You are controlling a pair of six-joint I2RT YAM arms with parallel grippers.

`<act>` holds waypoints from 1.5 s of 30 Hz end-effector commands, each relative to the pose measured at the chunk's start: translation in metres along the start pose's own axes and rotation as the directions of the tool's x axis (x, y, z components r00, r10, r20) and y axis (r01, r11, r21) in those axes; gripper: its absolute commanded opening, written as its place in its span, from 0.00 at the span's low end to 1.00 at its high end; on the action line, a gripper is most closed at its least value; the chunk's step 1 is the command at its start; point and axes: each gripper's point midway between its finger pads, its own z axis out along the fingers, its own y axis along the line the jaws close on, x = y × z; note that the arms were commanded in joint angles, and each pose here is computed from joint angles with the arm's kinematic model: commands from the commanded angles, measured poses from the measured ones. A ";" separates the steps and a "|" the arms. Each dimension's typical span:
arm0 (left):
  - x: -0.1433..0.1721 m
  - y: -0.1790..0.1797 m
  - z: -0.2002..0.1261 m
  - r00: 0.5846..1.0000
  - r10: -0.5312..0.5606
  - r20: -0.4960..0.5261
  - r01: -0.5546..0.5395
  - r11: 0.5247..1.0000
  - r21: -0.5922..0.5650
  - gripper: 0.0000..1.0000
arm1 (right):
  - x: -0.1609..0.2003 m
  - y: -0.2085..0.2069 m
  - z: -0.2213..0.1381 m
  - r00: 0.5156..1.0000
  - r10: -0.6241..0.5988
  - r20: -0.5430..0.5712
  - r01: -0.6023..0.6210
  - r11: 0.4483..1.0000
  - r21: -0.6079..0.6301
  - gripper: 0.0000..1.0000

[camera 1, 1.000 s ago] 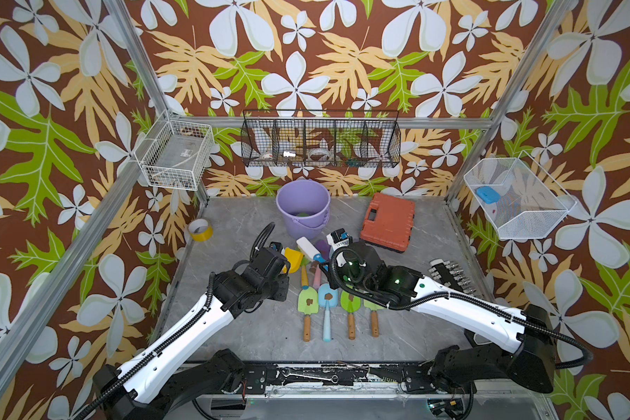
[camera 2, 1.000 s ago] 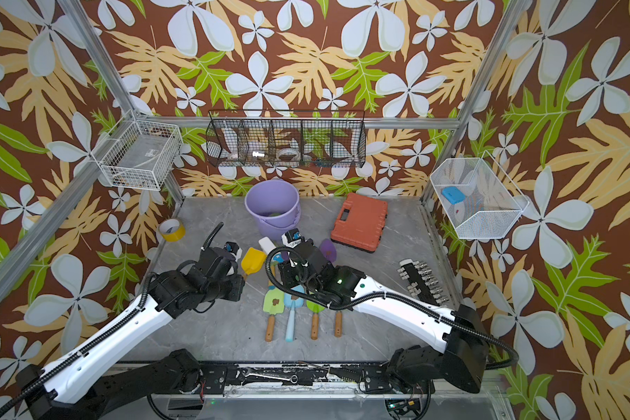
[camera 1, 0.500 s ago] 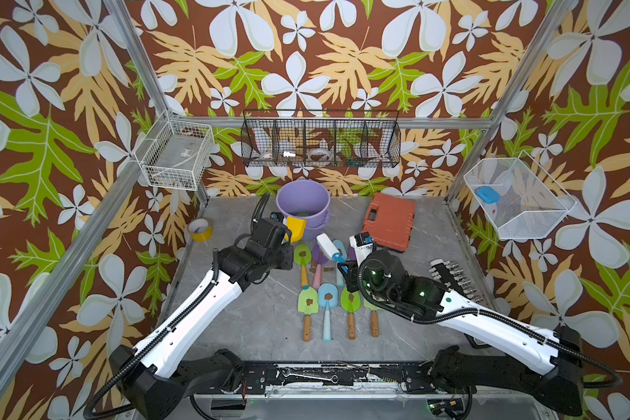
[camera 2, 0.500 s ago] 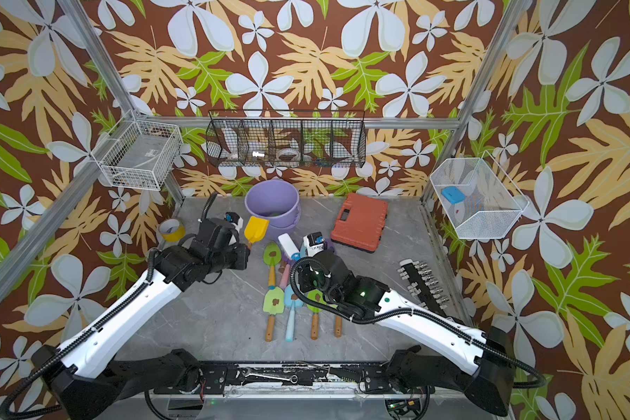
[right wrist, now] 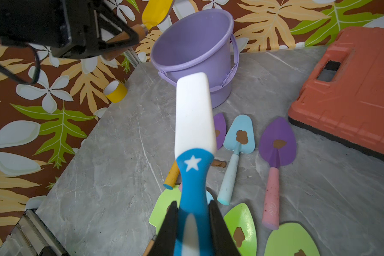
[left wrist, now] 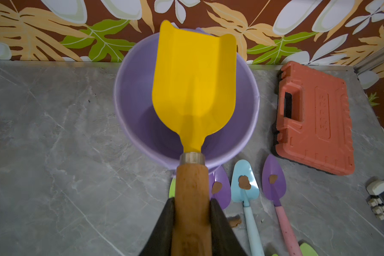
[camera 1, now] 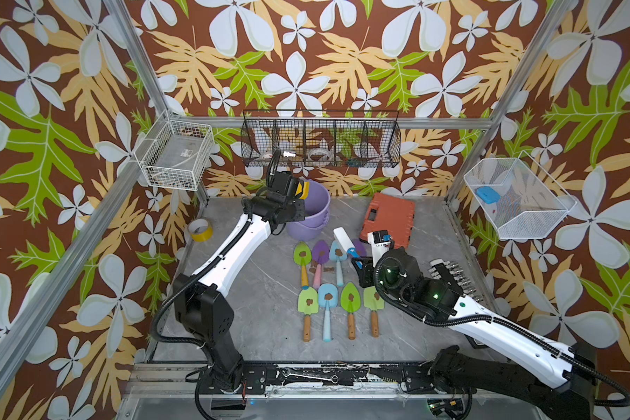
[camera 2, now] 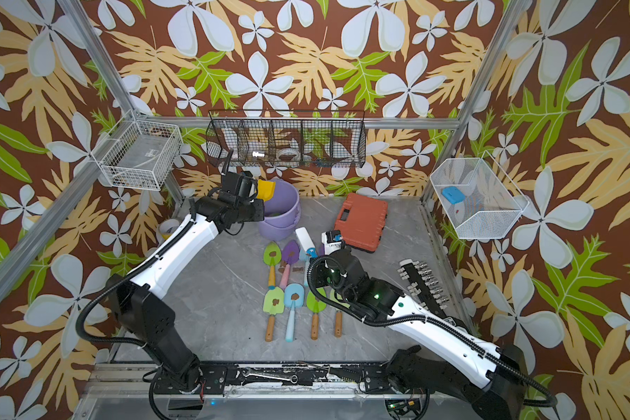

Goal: Brush the soil off the hand trowel and place it into the bucket
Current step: Place the hand trowel in the bucket.

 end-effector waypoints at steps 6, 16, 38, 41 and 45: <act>0.001 -0.001 0.048 0.998 -0.013 -0.060 0.013 1.000 -0.015 0.00 | -0.005 -0.006 0.001 1.000 0.013 0.029 -0.013 1.000 0.010 0.00; -0.008 0.000 0.055 0.999 -0.041 -0.032 0.040 0.999 -0.036 0.42 | -0.001 -0.011 0.003 1.000 0.010 0.020 -0.010 1.000 0.021 0.00; 0.253 -0.022 -0.074 0.989 -0.016 -0.147 0.029 0.996 0.084 0.47 | 0.137 -0.037 -0.036 0.965 0.116 -0.237 -0.097 0.991 0.088 0.00; 0.295 -0.019 -0.095 0.981 -0.075 -0.180 0.097 0.988 0.119 0.48 | 0.165 -0.026 -0.051 0.952 0.153 -0.265 -0.139 0.988 0.072 0.00; 0.325 -0.025 -0.105 0.970 -0.120 -0.212 0.159 0.972 0.176 0.53 | 0.176 -0.005 -0.060 0.956 0.103 -0.274 -0.087 0.994 0.069 0.00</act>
